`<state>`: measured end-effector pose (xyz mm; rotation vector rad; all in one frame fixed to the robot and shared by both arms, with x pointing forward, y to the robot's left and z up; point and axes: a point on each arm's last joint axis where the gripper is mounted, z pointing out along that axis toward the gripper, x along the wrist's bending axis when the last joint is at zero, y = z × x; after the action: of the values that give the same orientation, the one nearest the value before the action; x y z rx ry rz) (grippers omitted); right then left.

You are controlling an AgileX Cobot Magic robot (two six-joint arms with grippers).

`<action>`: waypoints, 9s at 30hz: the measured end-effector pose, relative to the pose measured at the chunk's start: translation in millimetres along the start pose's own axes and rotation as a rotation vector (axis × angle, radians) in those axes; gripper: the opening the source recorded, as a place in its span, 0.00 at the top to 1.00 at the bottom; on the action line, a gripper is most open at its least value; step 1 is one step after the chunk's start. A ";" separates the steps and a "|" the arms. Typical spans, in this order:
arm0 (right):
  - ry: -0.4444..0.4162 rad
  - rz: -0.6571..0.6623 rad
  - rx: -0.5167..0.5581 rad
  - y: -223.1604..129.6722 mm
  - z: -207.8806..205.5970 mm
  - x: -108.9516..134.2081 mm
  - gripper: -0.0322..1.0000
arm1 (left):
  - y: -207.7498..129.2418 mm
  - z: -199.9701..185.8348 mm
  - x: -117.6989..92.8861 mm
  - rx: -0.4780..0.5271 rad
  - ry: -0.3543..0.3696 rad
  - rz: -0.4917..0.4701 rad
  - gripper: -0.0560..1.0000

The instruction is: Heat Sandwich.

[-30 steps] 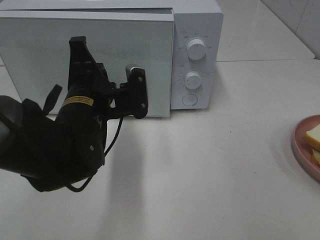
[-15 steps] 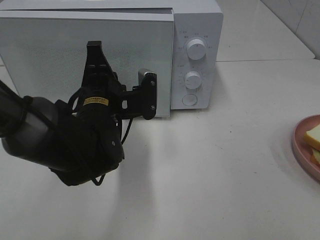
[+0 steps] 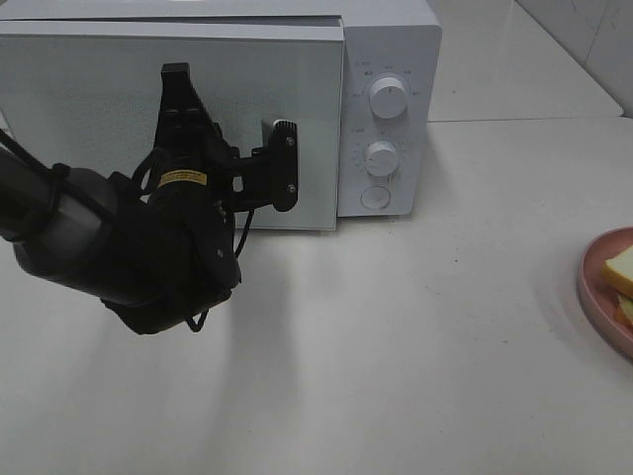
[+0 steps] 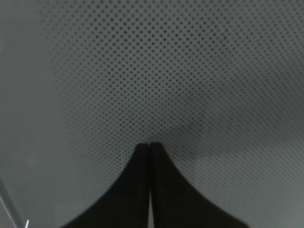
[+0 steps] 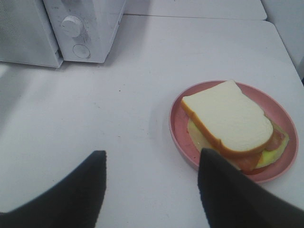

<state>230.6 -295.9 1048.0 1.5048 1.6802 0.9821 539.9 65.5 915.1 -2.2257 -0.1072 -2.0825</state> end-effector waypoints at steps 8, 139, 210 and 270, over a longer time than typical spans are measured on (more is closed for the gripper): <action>0.000 0.000 0.000 0.0 0.0 0.0 0.42 | -4.8 6.8 0.5 -0.015 0.015 0.022 0.95; 0.000 0.000 0.000 0.0 0.0 0.0 0.42 | 31.6 -119.4 93.2 -0.449 -1.166 -1.078 0.95; 0.000 0.000 0.000 0.0 0.0 0.0 0.42 | -276.9 -162.9 111.3 0.899 -0.930 -1.467 0.19; 0.000 0.000 0.000 0.0 0.0 0.0 0.42 | -264.1 -287.9 117.4 0.331 -0.317 -1.583 0.19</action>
<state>230.6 -295.9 1048.0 1.5048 1.6802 0.9821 232.4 293.5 1056.0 -2.2989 -2.6471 -1.5921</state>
